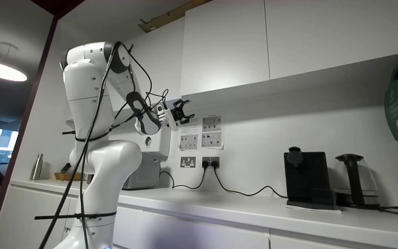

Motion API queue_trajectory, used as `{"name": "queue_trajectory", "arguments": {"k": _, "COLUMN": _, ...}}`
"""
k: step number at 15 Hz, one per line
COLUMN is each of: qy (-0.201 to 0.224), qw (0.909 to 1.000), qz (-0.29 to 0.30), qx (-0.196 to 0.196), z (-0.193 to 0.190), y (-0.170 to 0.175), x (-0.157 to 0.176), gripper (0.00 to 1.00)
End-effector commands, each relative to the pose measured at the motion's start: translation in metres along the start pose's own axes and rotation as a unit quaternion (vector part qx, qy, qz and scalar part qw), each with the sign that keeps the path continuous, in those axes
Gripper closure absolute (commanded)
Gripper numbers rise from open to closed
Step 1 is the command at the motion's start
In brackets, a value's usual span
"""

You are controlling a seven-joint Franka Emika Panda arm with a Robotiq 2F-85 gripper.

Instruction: Open the door of the second upper cabinet from the right

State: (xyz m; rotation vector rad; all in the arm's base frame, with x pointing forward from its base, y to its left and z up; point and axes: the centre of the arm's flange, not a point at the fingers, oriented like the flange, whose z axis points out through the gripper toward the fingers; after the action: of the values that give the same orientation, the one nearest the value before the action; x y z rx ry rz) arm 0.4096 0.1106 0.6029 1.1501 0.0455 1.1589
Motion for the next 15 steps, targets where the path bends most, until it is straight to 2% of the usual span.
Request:
{"name": "queue_trajectory", "arguments": {"k": 1, "qy": 0.029, "qw": 0.9992, "qz": -0.008, "qx": -0.025, "z": 0.010, "y": -0.004, "x": 0.005, "gripper": 0.00}}
{"name": "queue_trajectory", "arguments": {"k": 9, "qy": 0.138, "qw": 0.9829, "qz": -0.076, "qx": -0.095, "z": 0.016, "y": -0.008, "x": 0.020, "gripper": 0.00}}
{"name": "queue_trajectory", "arguments": {"k": 15, "qy": 0.148, "qw": 0.9761, "qz": -0.098, "qx": -0.125, "z": 0.018, "y": -0.007, "x": 0.021, "gripper": 0.00}}
